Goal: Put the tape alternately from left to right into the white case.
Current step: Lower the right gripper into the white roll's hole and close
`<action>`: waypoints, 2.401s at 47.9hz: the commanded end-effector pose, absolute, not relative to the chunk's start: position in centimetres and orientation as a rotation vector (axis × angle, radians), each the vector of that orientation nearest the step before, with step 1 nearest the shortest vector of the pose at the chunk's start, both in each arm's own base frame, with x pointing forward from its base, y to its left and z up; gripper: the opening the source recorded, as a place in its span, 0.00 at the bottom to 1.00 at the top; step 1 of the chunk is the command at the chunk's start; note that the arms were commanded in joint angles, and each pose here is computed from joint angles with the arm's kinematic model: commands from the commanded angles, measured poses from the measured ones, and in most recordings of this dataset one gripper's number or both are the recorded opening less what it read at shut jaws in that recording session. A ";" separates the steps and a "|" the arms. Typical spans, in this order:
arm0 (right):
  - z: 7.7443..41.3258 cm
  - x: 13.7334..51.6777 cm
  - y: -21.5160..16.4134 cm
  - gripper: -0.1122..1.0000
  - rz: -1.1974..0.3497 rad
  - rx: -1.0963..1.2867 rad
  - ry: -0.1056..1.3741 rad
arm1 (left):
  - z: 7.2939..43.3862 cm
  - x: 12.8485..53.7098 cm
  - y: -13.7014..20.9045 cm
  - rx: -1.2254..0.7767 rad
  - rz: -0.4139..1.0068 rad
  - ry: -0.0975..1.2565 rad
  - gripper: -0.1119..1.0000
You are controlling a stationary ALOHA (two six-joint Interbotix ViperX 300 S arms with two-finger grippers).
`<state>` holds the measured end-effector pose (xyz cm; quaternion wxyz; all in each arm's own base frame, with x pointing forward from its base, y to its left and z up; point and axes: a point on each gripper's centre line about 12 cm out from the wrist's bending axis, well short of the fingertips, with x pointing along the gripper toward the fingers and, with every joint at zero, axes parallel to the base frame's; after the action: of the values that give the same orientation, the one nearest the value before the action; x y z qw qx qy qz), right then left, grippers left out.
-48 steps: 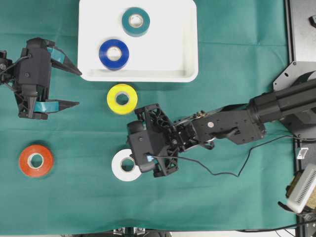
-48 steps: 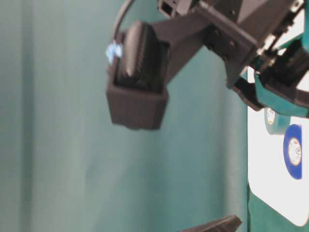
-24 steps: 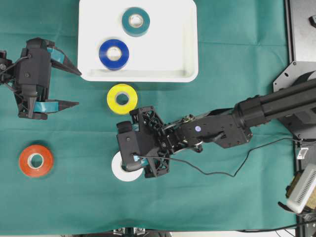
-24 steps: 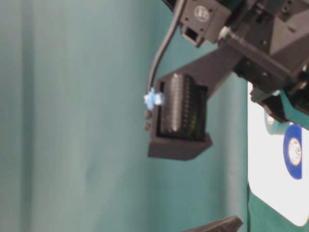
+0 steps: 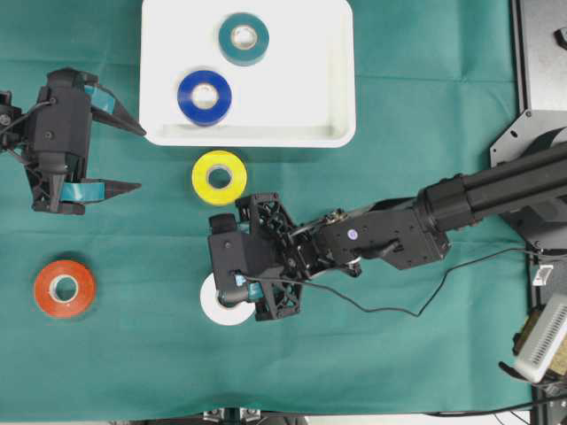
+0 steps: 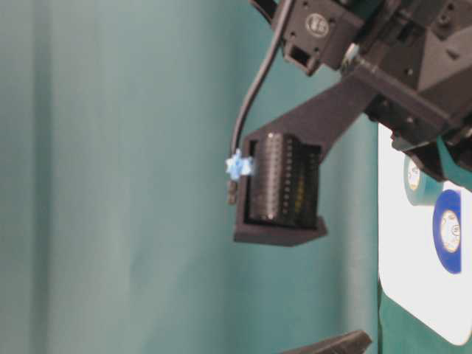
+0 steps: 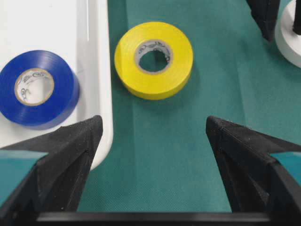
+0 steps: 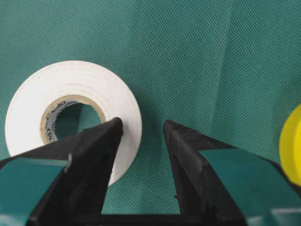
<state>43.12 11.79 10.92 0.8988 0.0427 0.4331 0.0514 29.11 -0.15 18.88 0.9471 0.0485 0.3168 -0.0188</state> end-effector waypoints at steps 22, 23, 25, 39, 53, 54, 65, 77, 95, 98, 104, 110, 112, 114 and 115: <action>13.2 43.3 12.9 0.88 0.135 0.101 0.838 | 19.4 29.3 -0.2 0.098 -0.040 0.626 0.65; 13.1 43.3 12.9 0.88 0.135 0.103 0.839 | 19.4 29.3 -0.2 0.098 -0.040 0.628 0.65; 13.1 43.4 12.9 0.88 0.136 0.103 0.837 | 19.4 29.3 -0.2 0.100 -0.040 0.626 0.65; 12.6 43.5 12.8 0.88 0.134 0.100 0.843 | 19.4 29.3 -0.2 0.098 -0.040 0.626 0.65; 11.6 43.5 12.9 0.88 0.134 0.096 0.858 | 19.4 29.3 -0.2 0.098 -0.040 0.626 0.65; 11.5 43.6 12.9 0.88 0.135 0.096 0.859 | 19.4 29.3 -0.2 0.098 -0.040 0.628 0.65; 11.0 44.0 12.8 0.88 0.144 0.107 0.837 | 19.4 29.3 -0.2 0.098 -0.040 0.628 0.65; 10.9 44.0 12.6 0.88 0.141 0.106 0.838 | 19.3 29.3 -0.2 0.098 -0.040 0.629 0.65; 11.7 44.1 12.6 0.54 0.149 0.084 0.820 | 19.1 29.2 -0.2 0.098 -0.040 0.636 0.65; 12.0 44.1 12.6 0.39 0.151 0.084 0.813 | 19.1 29.1 -0.2 0.098 -0.040 0.636 0.65; 12.3 44.1 12.6 0.33 0.152 0.085 0.807 | 19.1 29.2 -0.2 0.098 -0.040 0.634 0.65; 12.4 44.1 12.6 0.33 0.152 0.085 0.805 | 19.1 29.2 -0.2 0.098 -0.040 0.636 0.65; 12.5 44.1 12.6 0.33 0.152 0.085 0.805 | 19.1 29.2 -0.2 0.098 -0.040 0.634 0.65; 12.5 44.1 12.6 0.33 0.152 0.085 0.805 | 19.1 29.2 -0.2 0.098 -0.040 0.634 0.65; 12.5 44.1 12.6 0.33 0.152 0.086 0.804 | 19.1 29.2 -0.2 0.098 -0.040 0.634 0.65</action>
<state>43.58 12.45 9.88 0.9042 0.0367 0.4201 0.0680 28.96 -0.15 18.61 0.9456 0.0485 0.3211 -0.0191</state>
